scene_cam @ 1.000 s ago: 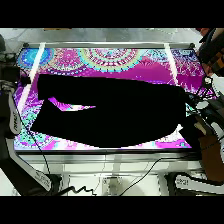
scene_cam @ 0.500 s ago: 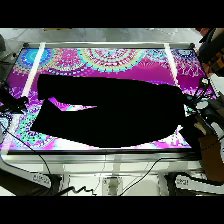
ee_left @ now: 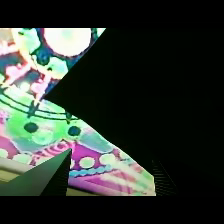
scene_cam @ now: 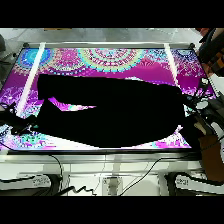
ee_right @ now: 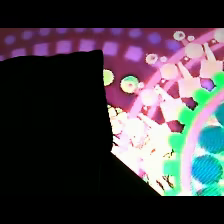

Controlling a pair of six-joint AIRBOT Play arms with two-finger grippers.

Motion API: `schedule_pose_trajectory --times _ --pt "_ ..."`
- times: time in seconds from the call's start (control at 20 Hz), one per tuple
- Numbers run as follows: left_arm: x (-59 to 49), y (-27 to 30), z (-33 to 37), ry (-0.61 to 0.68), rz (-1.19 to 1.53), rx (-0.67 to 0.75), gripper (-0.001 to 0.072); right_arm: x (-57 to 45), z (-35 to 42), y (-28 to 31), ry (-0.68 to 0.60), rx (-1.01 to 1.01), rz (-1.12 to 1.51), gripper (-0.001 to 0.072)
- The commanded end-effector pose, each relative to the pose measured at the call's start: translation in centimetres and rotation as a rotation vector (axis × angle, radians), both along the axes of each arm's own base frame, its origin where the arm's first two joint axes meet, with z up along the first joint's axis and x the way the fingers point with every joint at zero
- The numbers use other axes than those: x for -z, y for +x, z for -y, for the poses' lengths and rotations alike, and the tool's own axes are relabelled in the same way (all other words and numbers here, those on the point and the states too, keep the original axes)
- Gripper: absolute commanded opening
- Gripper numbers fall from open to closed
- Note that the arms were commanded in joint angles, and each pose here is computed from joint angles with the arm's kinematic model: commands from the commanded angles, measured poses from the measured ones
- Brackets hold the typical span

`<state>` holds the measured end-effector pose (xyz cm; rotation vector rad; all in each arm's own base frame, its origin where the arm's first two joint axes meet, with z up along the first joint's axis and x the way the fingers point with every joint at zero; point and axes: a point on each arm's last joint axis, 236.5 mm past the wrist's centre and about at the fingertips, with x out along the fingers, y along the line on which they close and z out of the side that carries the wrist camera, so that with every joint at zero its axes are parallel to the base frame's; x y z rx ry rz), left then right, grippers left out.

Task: Fold the clothes and pants, and hang the long-sleeved shirts on hangers.

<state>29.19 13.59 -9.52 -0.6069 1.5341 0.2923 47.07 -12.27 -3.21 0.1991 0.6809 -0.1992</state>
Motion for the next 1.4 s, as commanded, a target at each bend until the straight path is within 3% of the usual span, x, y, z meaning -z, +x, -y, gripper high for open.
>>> schedule_pose_trajectory --times 0.0,0.15,0.2,0.25,0.3,0.35,0.4,0.55,0.6,0.65,0.75,0.95,1.0,1.05,1.1,1.35 --pt "1.4 1.6 -0.5 0.027 0.110 -0.084 0.0562 0.0 0.0 0.0 0.001 -0.001 -0.001 0.0021" --pt "1.6 5.2 -1.5 0.042 0.240 -0.190 0.0554 0.1 -0.1 0.0 0.006 0.000 -0.002 0.0021" --pt "1.8 5.7 -1.7 0.039 0.257 -0.216 0.0508 0.1 -0.1 0.0 0.007 0.000 -0.002 0.0021" --pt "2.0 6.2 -1.9 0.041 0.272 -0.230 0.0419 0.1 -0.1 0.0 0.007 0.000 -0.002 0.0021" --pt "1.9 6.5 -2.0 0.043 0.287 -0.240 0.0284 0.1 -0.1 0.0 0.007 0.000 -0.002 0.0021" --pt "1.5 6.9 -2.4 0.055 0.303 -0.241 0.0086 0.0 -0.1 0.0 0.006 0.000 -0.001 0.0021" --pt "0.8 7.3 -2.8 0.070 0.326 -0.226 0.0010 -0.1 -0.1 0.1 0.007 -0.001 0.001 0.0021" --pt "-2.8 7.5 -4.9 0.179 0.390 -0.172 0.0010 -0.6 -0.9 0.4 0.032 -0.034 -0.013 0.0037" --pt "-4.3 7.0 -6.0 0.233 0.404 -0.159 0.0010 -0.9 -1.4 0.5 0.045 -0.052 -0.022 0.0171" --pt "-5.8 6.5 -7.2 0.290 0.418 -0.161 0.0010 -1.2 -1.9 0.6 0.058 -0.073 -0.031 0.0362" --pt "-9.4 5.3 -9.6 0.397 0.469 -0.180 0.0011 -2.2 -3.0 0.7 0.084 -0.130 -0.059 0.0397" --pt "-13.4 4.4 -10.6 0.483 0.538 -0.145 0.0011 -4.6 -3.2 -2.1 0.127 -0.189 -0.199 0.0379" --pt "-13.4 4.4 -10.5 0.486 0.536 -0.131 0.0011 -4.8 -3.2 -3.9 0.150 -0.206 -0.268 0.0335" --pt "-13.2 4.3 -10.4 0.479 0.529 -0.128 0.0011 -4.9 -3.3 -6.2 0.181 -0.229 -0.344 0.0125" --pt "-13.1 4.1 -10.2 0.477 0.519 -0.113 0.0011 -5.2 -2.7 -8.1 0.199 -0.221 -0.381 0.0021" --pt "-12.8 3.8 -9.9 0.488 0.497 -0.021 0.0011 -6.8 -1.7 -18.2 0.337 -0.134 -0.433 0.0020"
